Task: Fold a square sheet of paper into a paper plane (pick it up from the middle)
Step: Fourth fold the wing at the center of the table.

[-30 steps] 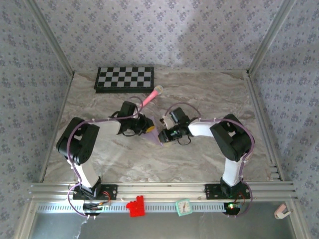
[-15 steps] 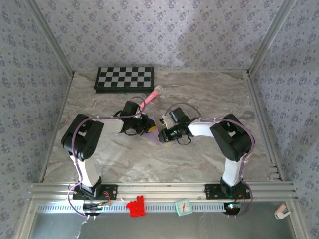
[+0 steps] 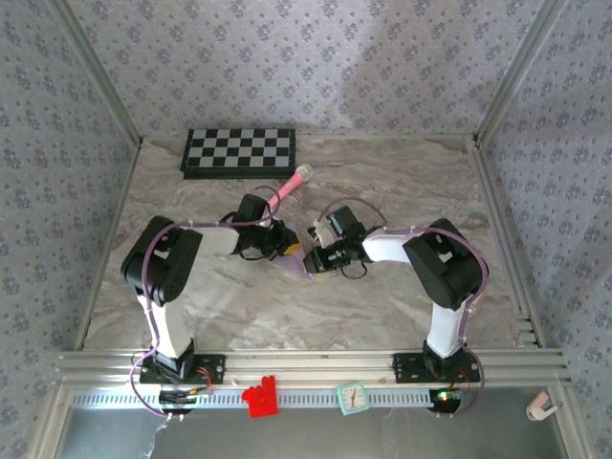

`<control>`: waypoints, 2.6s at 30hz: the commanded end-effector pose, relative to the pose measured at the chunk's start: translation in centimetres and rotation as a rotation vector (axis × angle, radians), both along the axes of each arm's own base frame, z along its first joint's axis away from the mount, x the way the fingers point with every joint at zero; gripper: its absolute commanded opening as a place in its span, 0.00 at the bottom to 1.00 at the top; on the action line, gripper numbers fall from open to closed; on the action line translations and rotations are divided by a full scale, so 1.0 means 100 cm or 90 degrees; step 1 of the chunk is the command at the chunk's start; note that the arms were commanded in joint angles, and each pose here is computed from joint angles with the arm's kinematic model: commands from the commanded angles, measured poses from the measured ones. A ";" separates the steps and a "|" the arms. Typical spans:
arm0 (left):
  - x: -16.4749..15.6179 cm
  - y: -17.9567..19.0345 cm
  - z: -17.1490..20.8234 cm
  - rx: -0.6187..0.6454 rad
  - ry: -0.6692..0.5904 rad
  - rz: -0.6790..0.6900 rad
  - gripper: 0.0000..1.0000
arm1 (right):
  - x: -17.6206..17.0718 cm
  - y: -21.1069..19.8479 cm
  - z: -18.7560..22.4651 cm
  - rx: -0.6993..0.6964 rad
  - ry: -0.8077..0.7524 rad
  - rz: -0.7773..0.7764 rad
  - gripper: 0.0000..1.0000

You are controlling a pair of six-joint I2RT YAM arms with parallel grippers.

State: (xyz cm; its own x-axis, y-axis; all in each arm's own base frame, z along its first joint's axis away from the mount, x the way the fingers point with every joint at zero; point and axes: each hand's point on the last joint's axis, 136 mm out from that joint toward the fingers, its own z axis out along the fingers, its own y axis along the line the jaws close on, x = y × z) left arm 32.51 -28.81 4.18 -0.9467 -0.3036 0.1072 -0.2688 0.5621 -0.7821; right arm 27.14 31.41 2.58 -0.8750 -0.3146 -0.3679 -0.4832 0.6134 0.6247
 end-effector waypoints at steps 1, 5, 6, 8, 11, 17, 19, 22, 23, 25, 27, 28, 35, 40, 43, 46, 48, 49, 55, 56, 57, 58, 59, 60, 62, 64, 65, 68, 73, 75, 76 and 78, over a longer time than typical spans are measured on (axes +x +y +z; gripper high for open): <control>0.002 -0.007 0.004 -0.007 -0.010 -0.020 0.12 | -0.010 -0.013 -0.016 -0.031 0.041 -0.016 0.18; 0.002 -0.007 0.003 -0.006 -0.008 -0.022 0.12 | -0.010 -0.013 -0.017 -0.032 0.042 -0.017 0.17; 0.002 -0.007 0.003 -0.005 -0.008 -0.022 0.11 | -0.010 -0.013 -0.017 -0.032 0.043 -0.017 0.18; 0.001 -0.007 0.002 -0.004 -0.006 -0.023 0.11 | -0.009 -0.013 -0.015 -0.030 0.040 -0.019 0.19; 0.000 -0.007 0.002 -0.002 -0.006 -0.025 0.11 | -0.006 -0.013 -0.005 -0.021 0.032 -0.028 0.23; -0.001 -0.007 0.001 0.003 -0.003 -0.028 0.11 | 0.002 -0.014 0.020 0.002 0.004 -0.060 0.30; -0.001 -0.006 0.000 0.005 -0.003 -0.029 0.11 | 0.003 -0.015 0.024 0.006 0.001 -0.071 0.31; 0.000 -0.006 0.001 0.004 -0.004 -0.028 0.11 | 0.004 -0.015 0.031 0.017 -0.005 -0.086 0.31; 0.000 -0.007 0.001 0.004 -0.002 -0.029 0.11 | 0.005 -0.015 0.035 0.024 -0.009 -0.091 0.31; 0.000 -0.007 0.001 0.003 -0.003 -0.031 0.11 | 0.006 -0.014 0.041 0.036 -0.014 -0.096 0.31; 0.000 -0.008 0.001 0.004 -0.003 -0.032 0.11 | 0.006 -0.010 0.045 0.045 -0.016 -0.090 0.29; 0.000 -0.008 0.001 0.003 -0.004 -0.034 0.11 | 0.005 -0.009 0.046 0.046 -0.016 -0.084 0.28; 0.000 -0.010 0.000 0.005 0.000 -0.038 0.11 | -0.001 0.005 0.036 0.034 -0.001 -0.044 0.23; -0.002 -0.009 -0.002 0.008 0.005 -0.038 0.11 | -0.002 0.009 0.028 0.030 0.011 -0.037 0.21; -0.002 -0.009 -0.003 0.010 0.007 -0.039 0.11 | -0.002 0.010 0.024 0.027 0.016 -0.036 0.21; -0.003 -0.009 -0.004 0.012 0.010 -0.039 0.11 | -0.003 0.010 0.020 0.024 0.024 -0.035 0.21; -0.003 -0.008 -0.006 0.014 0.012 -0.039 0.11 | -0.004 0.009 0.017 0.019 0.027 -0.035 0.21; -0.003 -0.008 -0.007 0.015 0.013 -0.039 0.11 | -0.004 0.009 0.016 0.017 0.029 -0.035 0.21; -0.003 -0.007 -0.010 0.024 0.018 -0.033 0.11 | -0.004 0.008 0.012 0.008 0.030 -0.037 0.20; -0.002 -0.006 -0.011 0.026 0.018 -0.032 0.11 | -0.004 0.007 0.011 0.006 0.031 -0.038 0.20; -0.002 -0.006 -0.011 0.028 0.018 -0.031 0.11 | -0.004 0.007 0.011 0.007 0.030 -0.038 0.20; -0.003 -0.006 -0.011 0.029 0.019 -0.031 0.11 | -0.004 0.007 0.011 0.006 0.030 -0.037 0.20; -0.002 -0.005 -0.012 0.030 0.019 -0.030 0.11 | -0.004 0.007 0.011 0.005 0.030 -0.037 0.20; -0.003 -0.006 -0.012 0.030 0.021 -0.031 0.10 | -0.004 0.007 0.011 0.006 0.031 -0.037 0.20; -0.003 -0.005 -0.013 0.032 0.023 -0.030 0.10 | -0.005 0.009 0.011 0.010 0.033 -0.032 0.20; -0.003 -0.005 -0.013 0.032 0.024 -0.029 0.11 | -0.007 0.010 0.013 0.017 0.036 -0.027 0.21; -0.003 -0.005 -0.014 0.031 0.025 -0.029 0.11 | -0.008 0.010 0.014 0.019 0.036 -0.026 0.20; -0.004 -0.005 -0.012 0.031 0.024 -0.029 0.10 | -0.009 0.011 0.022 0.030 0.029 -0.021 0.21; -0.005 -0.004 -0.010 0.030 0.023 -0.029 0.10 | -0.010 0.005 0.034 0.022 0.012 -0.033 0.21; -0.005 -0.004 -0.009 0.030 0.021 -0.029 0.11 | -0.010 -0.001 0.035 0.010 0.001 -0.055 0.26; -0.005 -0.004 -0.010 0.029 0.022 -0.029 0.10 | -0.009 -0.004 0.035 0.004 -0.002 -0.066 0.27; -0.005 -0.004 -0.010 0.029 0.022 -0.029 0.10 | -0.009 -0.009 0.035 -0.008 -0.005 -0.083 0.28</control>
State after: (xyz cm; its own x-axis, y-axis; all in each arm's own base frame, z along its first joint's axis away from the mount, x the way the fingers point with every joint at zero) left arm 32.20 -28.99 3.19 -0.9510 -0.2810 0.1290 -0.2789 0.5994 -0.7503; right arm 26.60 31.57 6.19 -0.8965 -0.2237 -0.3826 -0.4321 0.6326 0.6427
